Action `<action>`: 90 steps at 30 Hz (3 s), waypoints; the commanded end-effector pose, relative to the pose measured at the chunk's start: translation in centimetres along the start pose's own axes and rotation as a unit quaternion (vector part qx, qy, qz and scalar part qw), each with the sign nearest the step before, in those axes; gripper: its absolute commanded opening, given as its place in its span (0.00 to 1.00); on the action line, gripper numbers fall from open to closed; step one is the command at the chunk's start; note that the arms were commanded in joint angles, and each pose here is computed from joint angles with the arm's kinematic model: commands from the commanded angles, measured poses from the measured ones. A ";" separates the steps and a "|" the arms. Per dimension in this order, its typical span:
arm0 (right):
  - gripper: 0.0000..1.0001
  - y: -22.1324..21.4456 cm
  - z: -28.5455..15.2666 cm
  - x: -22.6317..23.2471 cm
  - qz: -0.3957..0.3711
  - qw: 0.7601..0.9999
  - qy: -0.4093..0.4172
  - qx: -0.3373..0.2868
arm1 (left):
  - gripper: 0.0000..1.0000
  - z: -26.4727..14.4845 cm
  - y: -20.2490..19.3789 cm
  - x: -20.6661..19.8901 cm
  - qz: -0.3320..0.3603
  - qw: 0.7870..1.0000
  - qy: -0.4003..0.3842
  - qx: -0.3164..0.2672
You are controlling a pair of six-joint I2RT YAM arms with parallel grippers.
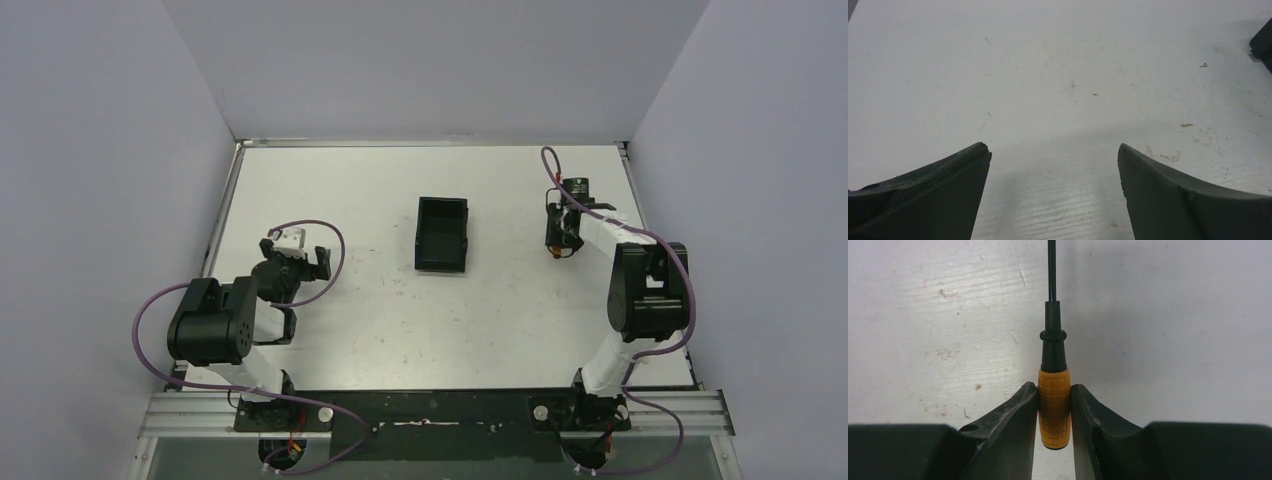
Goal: Put the screwdriver in the bin
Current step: Pick up the screwdriver from the center of the board, then place the screwdriver in the bin.
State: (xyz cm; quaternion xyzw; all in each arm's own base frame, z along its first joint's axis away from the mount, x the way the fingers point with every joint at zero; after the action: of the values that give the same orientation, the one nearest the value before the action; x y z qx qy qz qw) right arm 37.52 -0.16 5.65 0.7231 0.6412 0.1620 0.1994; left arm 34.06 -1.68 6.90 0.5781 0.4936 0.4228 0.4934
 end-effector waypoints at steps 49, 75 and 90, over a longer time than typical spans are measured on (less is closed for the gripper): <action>0.12 2.4 -12.0 21.3 -0.127 0.972 0.149 -0.130 | 0.97 0.4 1.4 0.1 0.008 1.000 0.001 -0.027; 0.11 0.1 -9.2 26.5 -0.169 0.963 0.184 -0.107 | 0.97 0.4 1.4 0.1 0.008 1.000 0.001 -0.027; 0.50 -0.4 -7.1 26.8 -0.179 0.966 0.161 -0.093 | 0.97 0.4 1.4 0.1 0.008 1.000 0.001 -0.026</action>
State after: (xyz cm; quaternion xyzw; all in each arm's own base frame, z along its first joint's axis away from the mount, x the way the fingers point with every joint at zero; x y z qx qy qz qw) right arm 35.71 25.93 8.86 0.5467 0.7772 0.2634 0.1665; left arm 34.06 -1.68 6.90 0.5782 0.4935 0.4227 0.4935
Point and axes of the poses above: each gripper's point midway between its finger pads, its own z axis out along the fingers, its own x axis along the line the jaws close on, y = z × x, the point moved 3 cm from there along -z, back along the fingers, and after that the axes turned 1 degree about z, right-handed, at the moved point
